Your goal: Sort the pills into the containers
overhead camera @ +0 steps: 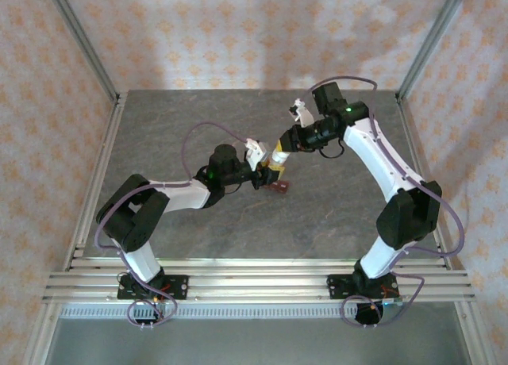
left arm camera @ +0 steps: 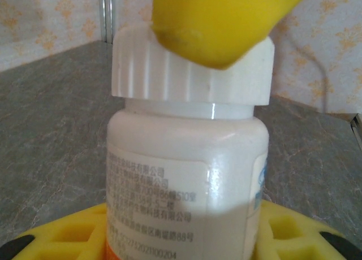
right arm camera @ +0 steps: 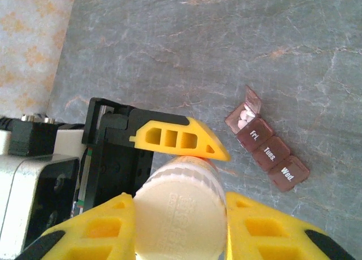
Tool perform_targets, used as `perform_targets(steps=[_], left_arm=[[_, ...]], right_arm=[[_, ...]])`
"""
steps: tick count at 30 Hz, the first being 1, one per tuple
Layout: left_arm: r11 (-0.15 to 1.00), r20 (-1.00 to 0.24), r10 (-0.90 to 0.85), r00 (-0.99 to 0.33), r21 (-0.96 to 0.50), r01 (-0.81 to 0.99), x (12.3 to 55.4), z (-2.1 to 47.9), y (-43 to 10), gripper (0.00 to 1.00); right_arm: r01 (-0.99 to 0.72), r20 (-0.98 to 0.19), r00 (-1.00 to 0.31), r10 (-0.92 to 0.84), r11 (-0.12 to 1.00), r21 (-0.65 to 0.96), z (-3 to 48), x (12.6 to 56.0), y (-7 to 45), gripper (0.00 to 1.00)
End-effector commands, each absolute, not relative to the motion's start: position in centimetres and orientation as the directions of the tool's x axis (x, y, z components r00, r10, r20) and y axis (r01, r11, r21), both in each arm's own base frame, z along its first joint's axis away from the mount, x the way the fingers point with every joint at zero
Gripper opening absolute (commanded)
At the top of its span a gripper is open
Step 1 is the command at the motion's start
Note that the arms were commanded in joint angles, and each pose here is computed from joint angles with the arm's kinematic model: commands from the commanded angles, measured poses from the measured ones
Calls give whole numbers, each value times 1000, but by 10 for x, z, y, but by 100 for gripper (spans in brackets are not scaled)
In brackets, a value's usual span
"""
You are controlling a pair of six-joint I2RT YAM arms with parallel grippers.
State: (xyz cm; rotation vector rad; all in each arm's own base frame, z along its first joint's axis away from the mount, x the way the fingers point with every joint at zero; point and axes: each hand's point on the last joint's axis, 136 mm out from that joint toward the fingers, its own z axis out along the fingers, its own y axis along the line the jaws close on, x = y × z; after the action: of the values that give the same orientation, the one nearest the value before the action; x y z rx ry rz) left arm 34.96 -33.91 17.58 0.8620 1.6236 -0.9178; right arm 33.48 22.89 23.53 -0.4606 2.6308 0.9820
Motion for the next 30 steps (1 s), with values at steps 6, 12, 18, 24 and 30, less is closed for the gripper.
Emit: perform_targets(steps=[6, 12, 18, 24, 30], left_arm=[[459, -997, 8, -74, -62, 886, 360, 214, -345, 0], [461, -997, 14, -76, -61, 885, 361, 211, -345, 0], [464, -996, 19, -85, -66, 883, 361, 204, -345, 0], [463, -996, 3, -86, -75, 883, 361, 205, -341, 0], [427, -996, -19, -90, -90, 900, 357, 213, -337, 0]], right_arm=[[2, -246, -959, 140, 874, 486, 188, 337, 227, 32], [55, -255, -943, 216, 853, 519, 186, 337, 231, 32], [3, -294, -939, 180, 857, 516, 209, 343, 233, 39], [-61, -390, -905, 168, 858, 511, 263, 360, 217, 57], [-289, -505, -863, 8, 813, 506, 301, 359, 211, 72]])
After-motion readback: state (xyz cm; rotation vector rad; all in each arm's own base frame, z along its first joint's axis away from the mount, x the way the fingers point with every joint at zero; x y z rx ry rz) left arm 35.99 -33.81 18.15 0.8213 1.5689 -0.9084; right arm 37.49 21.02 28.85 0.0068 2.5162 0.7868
